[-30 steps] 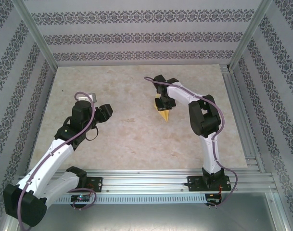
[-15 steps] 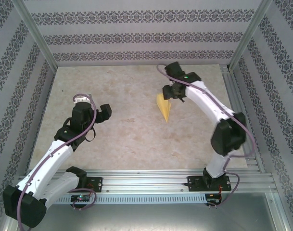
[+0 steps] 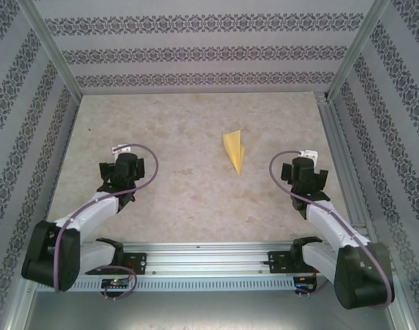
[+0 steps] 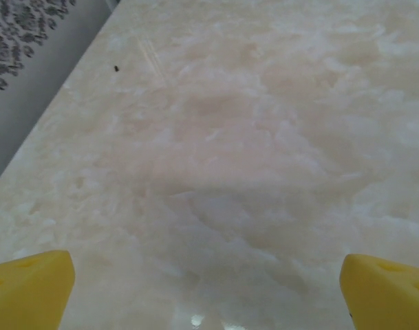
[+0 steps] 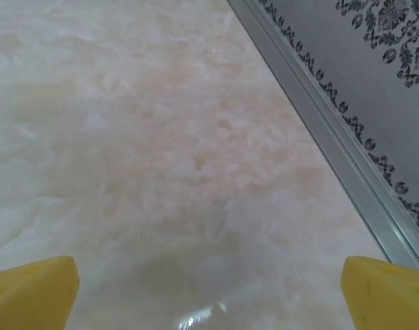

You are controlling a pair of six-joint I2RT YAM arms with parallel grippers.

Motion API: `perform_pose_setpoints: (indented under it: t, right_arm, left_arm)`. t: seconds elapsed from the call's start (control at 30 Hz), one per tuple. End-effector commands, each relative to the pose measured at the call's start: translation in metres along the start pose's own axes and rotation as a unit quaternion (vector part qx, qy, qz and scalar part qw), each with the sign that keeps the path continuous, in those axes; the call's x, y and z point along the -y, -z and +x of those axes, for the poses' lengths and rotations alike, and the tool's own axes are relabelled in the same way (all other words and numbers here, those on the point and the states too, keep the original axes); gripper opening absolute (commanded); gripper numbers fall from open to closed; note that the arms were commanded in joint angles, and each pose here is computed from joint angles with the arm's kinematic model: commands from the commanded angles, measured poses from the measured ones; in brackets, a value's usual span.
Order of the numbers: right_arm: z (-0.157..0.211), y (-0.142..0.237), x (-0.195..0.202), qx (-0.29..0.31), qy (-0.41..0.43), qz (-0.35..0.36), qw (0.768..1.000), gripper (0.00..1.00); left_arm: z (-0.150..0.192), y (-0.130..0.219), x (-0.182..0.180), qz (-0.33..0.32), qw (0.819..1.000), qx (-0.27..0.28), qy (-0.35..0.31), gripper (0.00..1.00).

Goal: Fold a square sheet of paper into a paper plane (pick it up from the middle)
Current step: Reset both arms

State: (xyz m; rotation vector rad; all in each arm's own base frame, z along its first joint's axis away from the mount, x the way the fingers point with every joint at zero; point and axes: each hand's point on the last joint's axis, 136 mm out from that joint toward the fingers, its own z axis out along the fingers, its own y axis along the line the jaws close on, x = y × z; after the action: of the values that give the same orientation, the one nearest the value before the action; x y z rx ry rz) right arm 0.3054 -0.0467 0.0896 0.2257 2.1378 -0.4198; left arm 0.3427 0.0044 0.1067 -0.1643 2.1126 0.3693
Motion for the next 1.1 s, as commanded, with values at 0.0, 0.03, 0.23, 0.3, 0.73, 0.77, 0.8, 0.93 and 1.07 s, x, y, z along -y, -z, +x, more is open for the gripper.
perform_pose_setpoints:
  t: [0.0,0.03,0.23,0.3,0.73,0.77,0.8,0.93,1.07]
  right_arm:
    - [-0.066,-0.001,-0.009,0.133,-0.046,-0.020,0.990,0.98]
    - [-0.072,-0.003,-0.014,0.143,-0.048,-0.036,0.988,0.98]
    - [-0.091,-0.018,-0.040,0.218,-0.039,-0.100,0.970,0.98]
    - [-0.083,-0.031,-0.046,0.223,-0.041,-0.110,0.968,0.98]
    - [-0.078,-0.043,-0.034,0.193,-0.065,-0.089,0.975,0.98]
    - [-0.080,-0.043,-0.034,0.196,-0.067,-0.089,0.974,0.98]
    - [-0.079,-0.043,-0.034,0.194,-0.066,-0.089,0.975,0.98]
    - [-0.080,-0.043,-0.034,0.196,-0.066,-0.089,0.974,0.98]
    - [-0.080,-0.042,-0.033,0.197,-0.066,-0.089,0.974,0.98]
  left_arm:
    - [-0.044,-0.009,0.017,0.054,0.993,0.103,0.020,1.00]
    - [-0.043,-0.014,0.021,0.065,0.992,0.109,0.016,1.00]
    - [-0.045,-0.041,0.022,0.100,0.987,0.121,0.024,1.00]
    - [-0.036,-0.046,0.023,0.120,0.984,0.128,0.032,1.00]
    - [-0.031,-0.046,0.025,0.114,0.984,0.134,0.027,1.00]
    - [-0.032,-0.046,0.029,0.124,0.983,0.132,0.021,1.00]
    - [-0.032,-0.046,0.031,0.132,0.982,0.130,0.017,1.00]
    - [-0.032,-0.046,0.033,0.138,0.982,0.128,0.015,1.00]
    - [-0.031,-0.046,0.033,0.140,0.982,0.128,0.016,1.00]
